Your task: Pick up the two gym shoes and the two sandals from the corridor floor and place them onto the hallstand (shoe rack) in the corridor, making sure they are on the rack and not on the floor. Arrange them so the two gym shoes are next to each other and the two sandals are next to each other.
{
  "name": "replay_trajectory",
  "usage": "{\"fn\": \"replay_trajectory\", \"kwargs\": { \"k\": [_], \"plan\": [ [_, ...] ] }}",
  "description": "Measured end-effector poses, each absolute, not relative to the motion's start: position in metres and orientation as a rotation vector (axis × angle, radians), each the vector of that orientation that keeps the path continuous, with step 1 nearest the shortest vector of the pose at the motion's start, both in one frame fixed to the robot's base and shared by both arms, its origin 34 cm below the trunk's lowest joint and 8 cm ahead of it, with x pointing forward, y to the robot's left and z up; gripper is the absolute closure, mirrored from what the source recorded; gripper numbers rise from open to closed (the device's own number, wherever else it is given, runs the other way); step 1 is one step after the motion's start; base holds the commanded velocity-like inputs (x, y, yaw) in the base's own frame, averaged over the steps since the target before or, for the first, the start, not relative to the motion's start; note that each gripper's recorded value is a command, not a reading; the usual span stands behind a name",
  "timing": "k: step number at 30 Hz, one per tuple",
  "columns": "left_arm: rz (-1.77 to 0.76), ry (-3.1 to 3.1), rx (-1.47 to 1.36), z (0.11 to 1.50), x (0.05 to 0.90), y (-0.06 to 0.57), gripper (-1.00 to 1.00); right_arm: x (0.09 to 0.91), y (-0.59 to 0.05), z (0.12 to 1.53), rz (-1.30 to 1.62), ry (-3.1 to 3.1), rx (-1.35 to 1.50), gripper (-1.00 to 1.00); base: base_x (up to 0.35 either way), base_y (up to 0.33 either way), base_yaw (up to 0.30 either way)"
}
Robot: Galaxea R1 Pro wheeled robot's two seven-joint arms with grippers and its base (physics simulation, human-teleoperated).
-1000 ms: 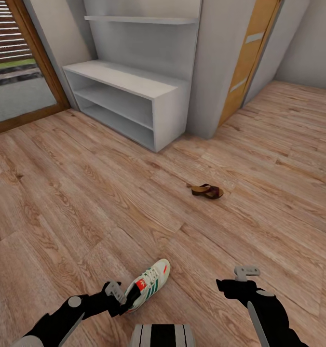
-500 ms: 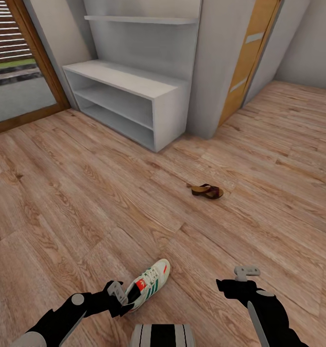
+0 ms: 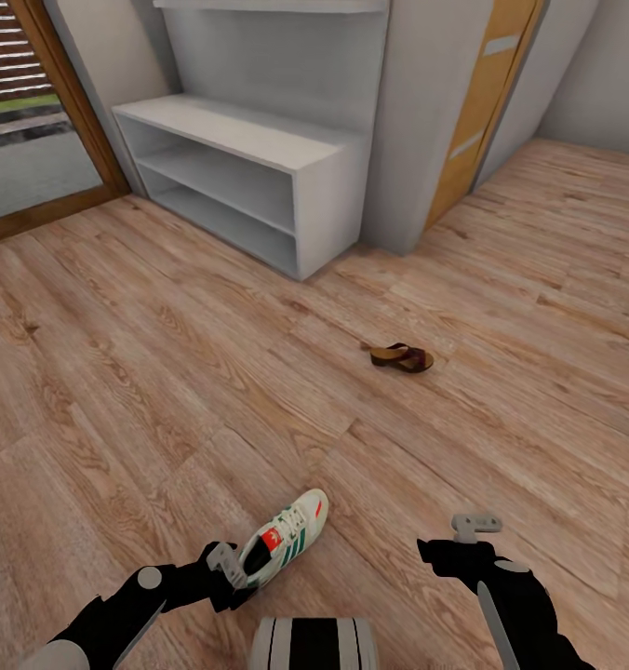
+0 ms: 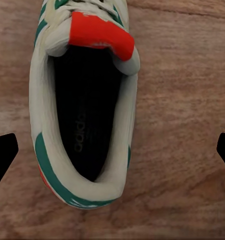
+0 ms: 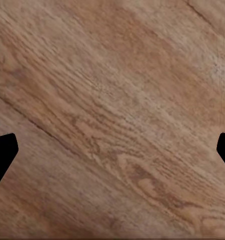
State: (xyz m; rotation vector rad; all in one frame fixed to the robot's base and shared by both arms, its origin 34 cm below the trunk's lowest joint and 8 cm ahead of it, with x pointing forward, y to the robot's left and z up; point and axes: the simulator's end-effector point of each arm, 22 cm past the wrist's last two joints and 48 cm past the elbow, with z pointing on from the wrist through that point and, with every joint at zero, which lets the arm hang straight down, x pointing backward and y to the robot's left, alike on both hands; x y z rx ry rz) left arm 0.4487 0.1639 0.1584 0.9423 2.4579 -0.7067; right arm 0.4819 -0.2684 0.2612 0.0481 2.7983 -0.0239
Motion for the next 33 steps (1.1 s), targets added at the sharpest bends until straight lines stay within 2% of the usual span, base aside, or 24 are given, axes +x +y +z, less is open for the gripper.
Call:
{"fn": "replay_trajectory", "kwargs": {
  "k": [33],
  "plan": [
    [-0.734,2.519,0.921,0.133,0.428,0.169,-1.0,0.465,-0.269,0.234,-0.027,2.864,0.048,-1.0,0.0,0.0,0.0]
  ]
}}
